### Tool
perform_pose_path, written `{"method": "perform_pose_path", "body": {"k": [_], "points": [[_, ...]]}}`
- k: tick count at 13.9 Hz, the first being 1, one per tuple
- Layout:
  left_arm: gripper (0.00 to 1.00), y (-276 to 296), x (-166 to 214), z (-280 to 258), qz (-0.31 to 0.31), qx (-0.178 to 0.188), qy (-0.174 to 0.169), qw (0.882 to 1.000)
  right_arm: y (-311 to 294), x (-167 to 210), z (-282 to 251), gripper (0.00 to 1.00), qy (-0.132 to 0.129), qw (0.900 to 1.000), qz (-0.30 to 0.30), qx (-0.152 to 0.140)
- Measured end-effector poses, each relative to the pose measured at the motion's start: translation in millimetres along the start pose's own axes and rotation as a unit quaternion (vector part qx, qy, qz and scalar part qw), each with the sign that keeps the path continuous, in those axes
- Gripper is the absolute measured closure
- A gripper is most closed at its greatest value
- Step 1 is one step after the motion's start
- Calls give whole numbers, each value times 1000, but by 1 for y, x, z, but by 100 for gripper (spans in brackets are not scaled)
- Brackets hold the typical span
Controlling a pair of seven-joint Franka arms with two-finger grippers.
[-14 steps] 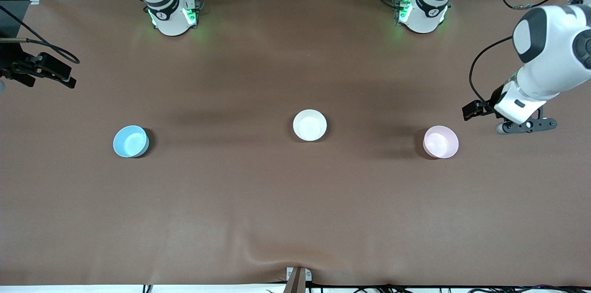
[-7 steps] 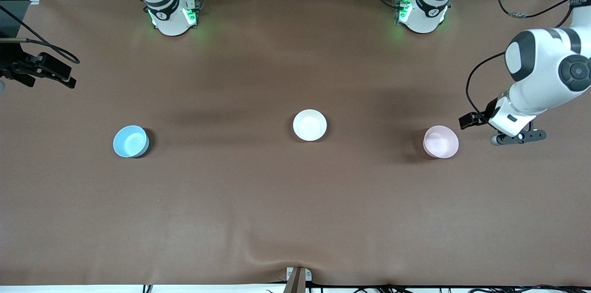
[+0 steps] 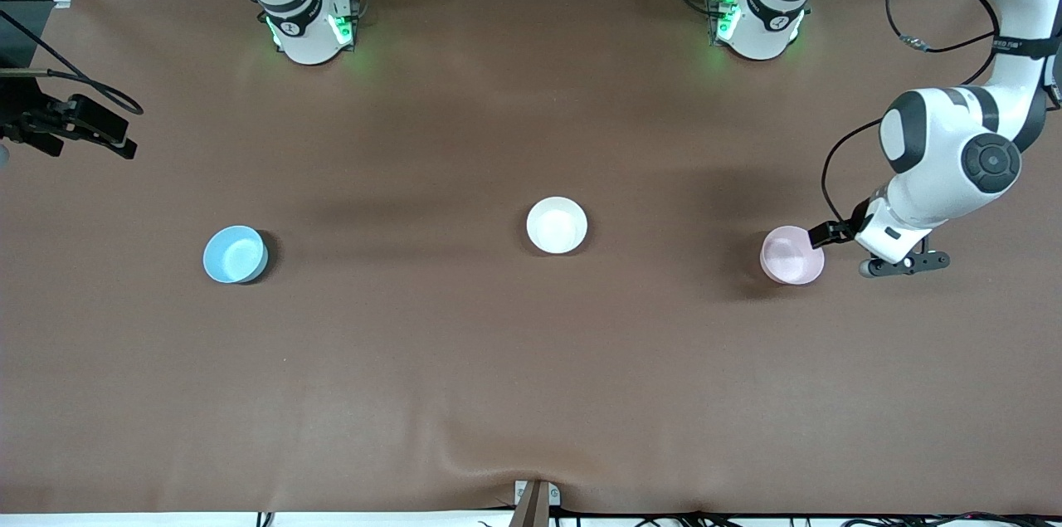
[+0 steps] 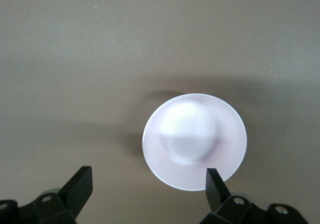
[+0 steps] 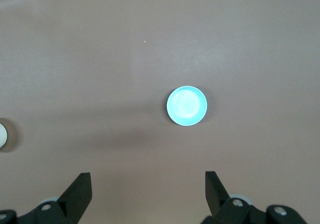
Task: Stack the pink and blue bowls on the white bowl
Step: 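Lower the left gripper and grasp the pink bowl's rim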
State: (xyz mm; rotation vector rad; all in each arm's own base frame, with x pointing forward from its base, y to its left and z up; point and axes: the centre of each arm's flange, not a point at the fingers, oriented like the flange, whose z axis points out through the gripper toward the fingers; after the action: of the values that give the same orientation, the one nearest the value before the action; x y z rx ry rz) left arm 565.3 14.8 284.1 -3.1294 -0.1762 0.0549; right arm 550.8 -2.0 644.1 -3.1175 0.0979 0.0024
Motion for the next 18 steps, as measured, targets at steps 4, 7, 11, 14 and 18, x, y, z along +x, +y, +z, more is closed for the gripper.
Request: {"method": "perform_pose_path", "body": {"k": [4, 7, 11, 14, 18], "points": [[0, -9, 1, 21, -8, -2, 4, 1000, 2, 0, 0, 0, 0, 1000, 2, 0], [0, -10, -4, 46, -8, -3, 5, 1000, 3, 0, 0, 0, 0, 1000, 3, 0], [0, -10, -7, 64, -8, -3, -1, 1000, 3, 0, 0, 0, -1, 1000, 3, 0], [0, -10, -8, 66, -8, -3, -2, 1000, 3, 0, 0, 0, -1, 1000, 3, 0], [26, -10, -9, 76, -8, -3, -8, 1000, 3, 0, 0, 0, -1, 1000, 3, 0]]}}
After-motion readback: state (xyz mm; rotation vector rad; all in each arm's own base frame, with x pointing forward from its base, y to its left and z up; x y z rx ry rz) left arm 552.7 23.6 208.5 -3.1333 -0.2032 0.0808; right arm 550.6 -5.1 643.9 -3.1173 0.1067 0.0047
